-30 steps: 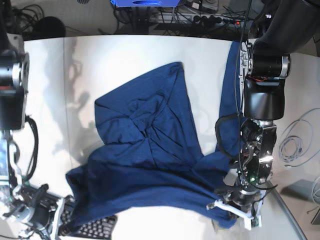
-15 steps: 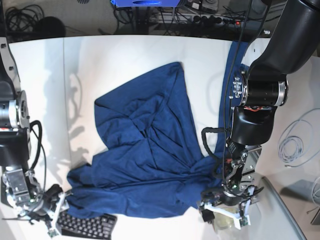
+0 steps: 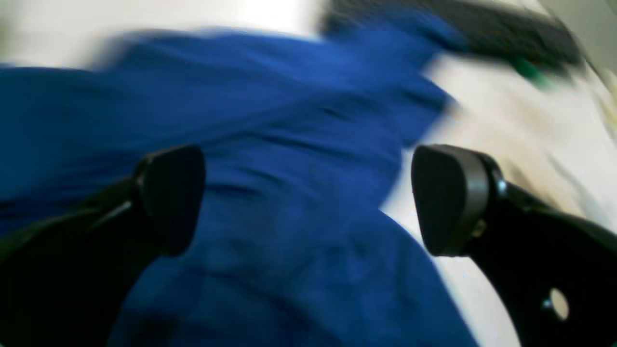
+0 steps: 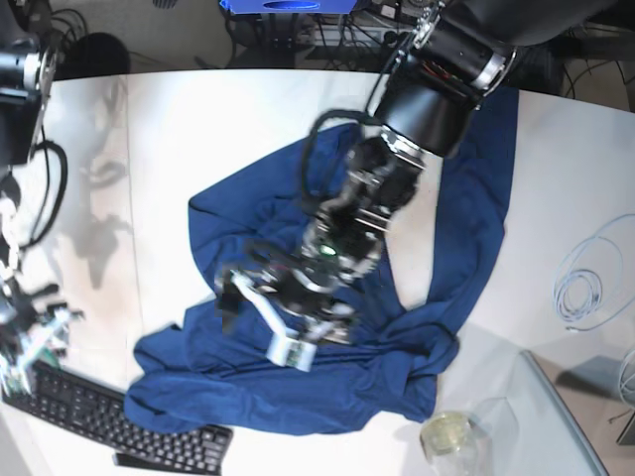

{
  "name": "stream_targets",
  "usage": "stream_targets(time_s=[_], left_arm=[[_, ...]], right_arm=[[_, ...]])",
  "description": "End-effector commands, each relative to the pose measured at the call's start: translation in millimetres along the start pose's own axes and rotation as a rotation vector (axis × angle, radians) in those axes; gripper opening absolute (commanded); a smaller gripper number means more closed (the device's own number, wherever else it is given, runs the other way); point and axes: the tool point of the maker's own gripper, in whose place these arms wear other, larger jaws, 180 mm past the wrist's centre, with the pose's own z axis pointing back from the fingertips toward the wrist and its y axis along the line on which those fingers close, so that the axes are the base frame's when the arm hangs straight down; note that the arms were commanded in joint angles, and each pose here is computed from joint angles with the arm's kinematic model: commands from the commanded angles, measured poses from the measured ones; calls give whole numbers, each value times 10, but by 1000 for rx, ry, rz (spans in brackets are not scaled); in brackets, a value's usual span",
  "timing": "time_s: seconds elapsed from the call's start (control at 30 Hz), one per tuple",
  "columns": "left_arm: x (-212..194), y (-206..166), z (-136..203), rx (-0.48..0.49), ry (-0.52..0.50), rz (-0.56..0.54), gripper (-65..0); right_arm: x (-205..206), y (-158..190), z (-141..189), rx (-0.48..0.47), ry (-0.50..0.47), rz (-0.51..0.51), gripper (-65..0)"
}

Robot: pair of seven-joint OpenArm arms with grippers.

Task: Layout the t-shirt on the table in an organized manner, then fold the t-shirt properly
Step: 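Lift the shirt with the left gripper and swing it over the cloth, then release the shirt with the left gripper and regrasp its edge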

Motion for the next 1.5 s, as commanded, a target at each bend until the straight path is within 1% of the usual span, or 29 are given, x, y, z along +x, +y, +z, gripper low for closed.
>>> stream_targets(time_s=[0.0, 0.07, 0.1, 0.13, 0.2, 0.27, 0.3, 0.33, 0.4, 0.43, 0.47, 0.5, 0.6, 0.7, 0.77, 0.83, 0.97, 1.0, 1.07, 1.1, 1.17, 1.2, 1.23, 1.27, 1.3, 1.37, 1.4, 1.47], left_arm=[[75, -108, -57, -17, -17, -23, -49], [-251, -389, -132, -62, 69, -52, -132], [-388, -448, -154, -69, 105, -59, -173], [-505, -508, -171, -76, 127, -66, -227], [-623, -573, -181, -89, 121, -84, -359], [-805, -656, -144, -109, 140, -112, -532], [-921, -704, -112, -120, 167, -125, -625], [-984, -740, -94, -130, 185, -137, -650], [-1181, -776, -23, -138, 239, -144, -650], [-1289, -711, 18, -130, 271, -149, -650], [-1400, -593, 65, -114, 307, -159, -650], [-1538, -411, 136, -90, 352, -175, -650], [-1836, 3, 406, -40, 441, -200, -650], [-1953, 486, 743, 6, 460, -244, -650], [-1904, 861, 930, 60, 452, -258, -650], [-1817, 1216, 1087, 134, 434, -236, -650], [-1528, 1924, 1419, 299, 370, -189, -650], [-1442, 2090, 1511, 338, 353, -185, -650], [-1327, 2321, 1662, 398, 326, -173, -650], [-1268, 2439, 1743, 429, 314, -169, -650], [-1162, 2585, 1863, 472, 285, -149, -650], [-1091, 2655, 1926, 495, 265, -142, -650], [-1037, 2698, 1981, 514, 247, -132, -650], [-955, 2739, 2052, 535, 219, -121, -650], [-875, 2789, 2138, 558, 193, -111, -650], [-684, 2807, 2255, 591, 125, -86, -650], [-613, 2766, 2294, 597, 93, -70, -622], [-520, 2623, 2344, 596, 38, -31, -479]], right_arm=[[53, -74, 63, -15, -33, -24, -293], [-141, -97, 146, -14, -18, -69, -294], [-201, -93, 167, -9, -13, -87, -294], [-265, -67, 179, 3, -6, -104, -294], [-384, -23, 205, 20, 10, -123, -296], [-484, 10, 223, 29, 27, -130, -299], [-503, 21, 224, 32, 31, -131, -318], [-510, 23, 225, 32, 32, -131, -350], [-559, 40, 228, 36, 42, -134, -464], [-550, 51, 232, 38, 40, -130, -522], [-558, 64, 232, 40, 41, -130, -569], [-561, 64, 232, 40, 43, -130, -593], [-569, 66, 233, 41, 44, -130, -593], [-573, 86, 230, 44, 46, -134, -593], [-558, 206, 207, 62, 40, -154, -593], [-545, 269, 196, 72, 37, -166, -593], [-354, 409, 115, 96, 1, -203, -591], [-311, 438, 83, 102, -3, -214, -581], [-187, 482, -8, 115, -15, -239, -506], [-100, 544, -89, 132, -17, -248, -447], [-39, 678, -255, 169, 13, -249, -332], [-9, 752, -346, 190, 31, -246, -282], [7, 819, -422, 208, 52, -242, -252], [-1, 901, -502, 229, 81, -239, -237], [-8, 969, -575, 245, 100, -238, -240], [84, 1035, -712, 254, 75, -246, -240], [128, 1057, -758, 256, 54, -244, -240], [136, 1098, -848, 259, 38, -243, -239]])
